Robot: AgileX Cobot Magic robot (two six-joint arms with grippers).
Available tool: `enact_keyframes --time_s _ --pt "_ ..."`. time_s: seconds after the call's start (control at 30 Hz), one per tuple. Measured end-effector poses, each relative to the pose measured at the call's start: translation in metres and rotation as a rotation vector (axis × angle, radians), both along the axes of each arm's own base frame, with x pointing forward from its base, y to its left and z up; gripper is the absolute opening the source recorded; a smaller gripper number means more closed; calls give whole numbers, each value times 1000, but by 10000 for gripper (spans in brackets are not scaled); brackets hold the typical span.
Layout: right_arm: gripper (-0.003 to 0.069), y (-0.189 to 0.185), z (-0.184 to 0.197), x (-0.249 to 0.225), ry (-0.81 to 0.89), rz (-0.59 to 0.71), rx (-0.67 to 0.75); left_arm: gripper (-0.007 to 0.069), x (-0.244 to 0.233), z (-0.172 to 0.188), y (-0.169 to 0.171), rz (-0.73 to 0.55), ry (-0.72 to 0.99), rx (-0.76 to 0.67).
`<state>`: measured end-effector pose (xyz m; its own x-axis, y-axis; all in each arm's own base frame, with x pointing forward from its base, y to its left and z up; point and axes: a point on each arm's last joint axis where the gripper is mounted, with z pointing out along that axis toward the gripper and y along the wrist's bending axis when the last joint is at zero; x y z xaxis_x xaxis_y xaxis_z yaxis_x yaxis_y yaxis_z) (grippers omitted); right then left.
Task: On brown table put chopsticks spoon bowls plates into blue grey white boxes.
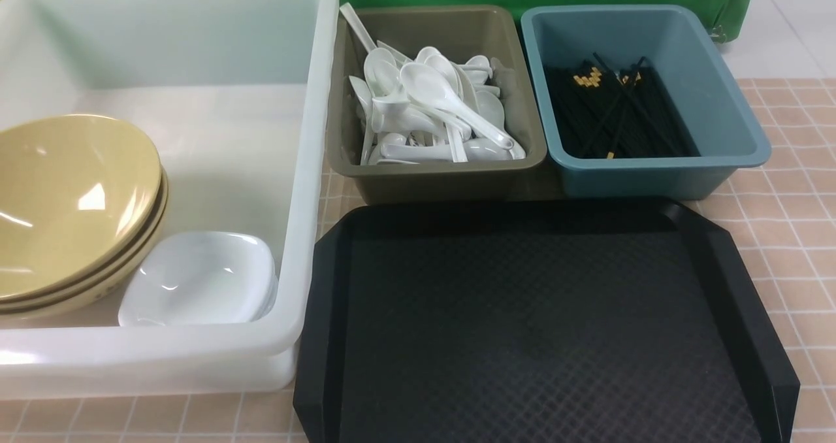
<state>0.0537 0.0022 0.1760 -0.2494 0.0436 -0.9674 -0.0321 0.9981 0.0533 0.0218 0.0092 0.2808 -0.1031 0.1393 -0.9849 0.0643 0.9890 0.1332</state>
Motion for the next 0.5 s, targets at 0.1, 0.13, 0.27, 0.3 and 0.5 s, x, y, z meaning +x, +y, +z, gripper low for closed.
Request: enact_keyframes --time_s 0.1,0.13,0.27,0.3,0.5 --pt "72 0 0 0 0 0 0 5 0 0 0 0 0 0" --pt "73 0 0 0 0 0 0 5 0 0 0 0 0 0" --pt "77 0 0 0 0 0 0 5 0 0 0 0 0 0" --pt "78 0 0 0 0 0 0 5 0 0 0 0 0 0" --pt "80 0 0 0 0 0 0 5 0 0 0 0 0 0"
